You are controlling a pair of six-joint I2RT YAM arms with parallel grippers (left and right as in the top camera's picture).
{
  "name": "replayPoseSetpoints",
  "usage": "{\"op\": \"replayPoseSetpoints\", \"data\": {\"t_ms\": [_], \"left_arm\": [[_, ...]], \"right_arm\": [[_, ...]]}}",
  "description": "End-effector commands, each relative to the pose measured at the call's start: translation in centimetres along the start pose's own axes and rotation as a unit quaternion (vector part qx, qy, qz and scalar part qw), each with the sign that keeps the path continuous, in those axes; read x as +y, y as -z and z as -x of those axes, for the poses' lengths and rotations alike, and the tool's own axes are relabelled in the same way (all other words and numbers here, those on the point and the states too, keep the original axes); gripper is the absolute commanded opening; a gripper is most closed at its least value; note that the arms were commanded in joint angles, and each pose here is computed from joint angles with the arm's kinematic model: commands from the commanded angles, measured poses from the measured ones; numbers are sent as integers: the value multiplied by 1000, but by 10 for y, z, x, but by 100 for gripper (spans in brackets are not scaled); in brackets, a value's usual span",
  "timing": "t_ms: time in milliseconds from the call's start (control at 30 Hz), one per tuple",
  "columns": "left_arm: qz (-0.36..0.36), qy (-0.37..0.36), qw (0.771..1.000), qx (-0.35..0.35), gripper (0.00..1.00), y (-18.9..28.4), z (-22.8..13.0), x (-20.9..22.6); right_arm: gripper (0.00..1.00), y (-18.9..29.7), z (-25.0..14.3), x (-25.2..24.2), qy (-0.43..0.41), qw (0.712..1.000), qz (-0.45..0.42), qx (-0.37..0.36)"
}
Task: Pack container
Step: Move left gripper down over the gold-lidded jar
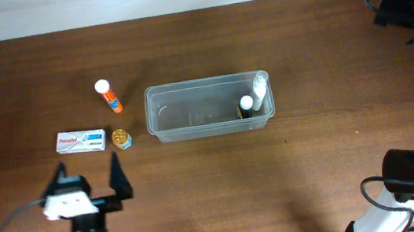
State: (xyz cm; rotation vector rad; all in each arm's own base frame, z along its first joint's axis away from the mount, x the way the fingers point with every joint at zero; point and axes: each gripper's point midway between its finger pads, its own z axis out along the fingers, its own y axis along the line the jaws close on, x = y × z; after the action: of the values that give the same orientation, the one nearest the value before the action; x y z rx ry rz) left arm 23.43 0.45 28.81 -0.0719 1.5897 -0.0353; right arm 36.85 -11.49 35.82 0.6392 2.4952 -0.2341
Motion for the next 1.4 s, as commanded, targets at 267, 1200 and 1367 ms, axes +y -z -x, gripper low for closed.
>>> {"op": "replayPoseSetpoints", "data": {"t_ms": [267, 1200, 1367], "left_arm": [[26, -7, 973, 230, 100, -43, 54, 3], [-11, 40, 792, 609, 89, -114, -171, -6], [-9, 41, 781, 623, 84, -122, -192, -4]], "right_arm": [[98, 11, 2, -5, 0, 1000, -4, -14], [98, 11, 2, -5, 0, 1000, -4, -14], [98, 11, 2, -5, 0, 1000, -4, -14]]}}
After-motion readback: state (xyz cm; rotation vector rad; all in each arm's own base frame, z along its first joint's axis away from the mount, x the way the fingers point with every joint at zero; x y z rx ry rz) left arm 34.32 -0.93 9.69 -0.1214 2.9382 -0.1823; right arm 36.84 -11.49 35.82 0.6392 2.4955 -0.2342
